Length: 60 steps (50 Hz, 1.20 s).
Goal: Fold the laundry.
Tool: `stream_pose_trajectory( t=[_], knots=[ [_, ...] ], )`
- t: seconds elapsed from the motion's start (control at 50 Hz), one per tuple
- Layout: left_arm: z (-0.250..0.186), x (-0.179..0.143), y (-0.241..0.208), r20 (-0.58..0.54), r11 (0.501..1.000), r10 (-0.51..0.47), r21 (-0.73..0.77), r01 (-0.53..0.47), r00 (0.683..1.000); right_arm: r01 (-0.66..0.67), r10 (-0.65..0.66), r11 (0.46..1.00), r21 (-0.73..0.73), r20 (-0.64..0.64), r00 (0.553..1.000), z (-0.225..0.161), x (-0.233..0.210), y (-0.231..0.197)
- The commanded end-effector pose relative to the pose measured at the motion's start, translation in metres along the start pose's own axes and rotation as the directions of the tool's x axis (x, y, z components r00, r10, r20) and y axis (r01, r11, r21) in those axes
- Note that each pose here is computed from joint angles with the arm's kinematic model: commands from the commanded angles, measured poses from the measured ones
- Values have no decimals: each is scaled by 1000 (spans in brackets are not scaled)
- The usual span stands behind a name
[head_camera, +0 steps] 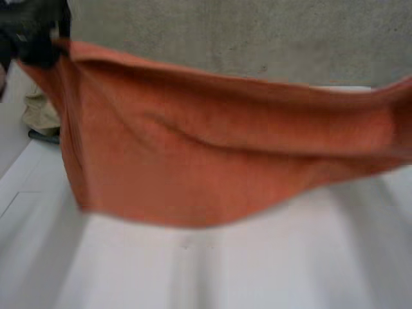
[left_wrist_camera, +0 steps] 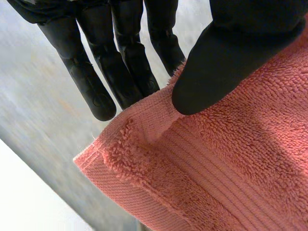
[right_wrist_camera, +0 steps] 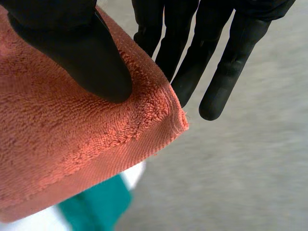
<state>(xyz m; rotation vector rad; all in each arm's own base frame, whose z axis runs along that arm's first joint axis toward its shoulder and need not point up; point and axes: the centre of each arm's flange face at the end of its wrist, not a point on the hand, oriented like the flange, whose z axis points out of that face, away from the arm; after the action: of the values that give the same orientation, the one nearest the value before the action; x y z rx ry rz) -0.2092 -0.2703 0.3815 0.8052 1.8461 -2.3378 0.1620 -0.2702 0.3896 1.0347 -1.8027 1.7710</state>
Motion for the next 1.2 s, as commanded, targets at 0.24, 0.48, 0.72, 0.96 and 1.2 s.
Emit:
stream_pose_trajectory(
  t=[0.24,0.48,0.72,0.96,1.2],
  knots=[
    [102,83,135,-153,984,134,-99,-150,979,-7,14,993,-116,63,998,136,-99,72],
    [146,7,2,311,828,-54,546,-132,949,-19,316,844,536,-470,824,144,13,-32],
    [120,39,67,125,928,-48,374,-2,991,-98,245,903,419,-313,918,140,-37,5],
    [64,108,186,-92,998,-47,-36,44,995,-233,232,973,6,47,972,142,-145,115],
    [-34,122,202,-353,892,67,-397,-215,933,21,95,950,-312,352,931,77,-163,146]
  ],
)
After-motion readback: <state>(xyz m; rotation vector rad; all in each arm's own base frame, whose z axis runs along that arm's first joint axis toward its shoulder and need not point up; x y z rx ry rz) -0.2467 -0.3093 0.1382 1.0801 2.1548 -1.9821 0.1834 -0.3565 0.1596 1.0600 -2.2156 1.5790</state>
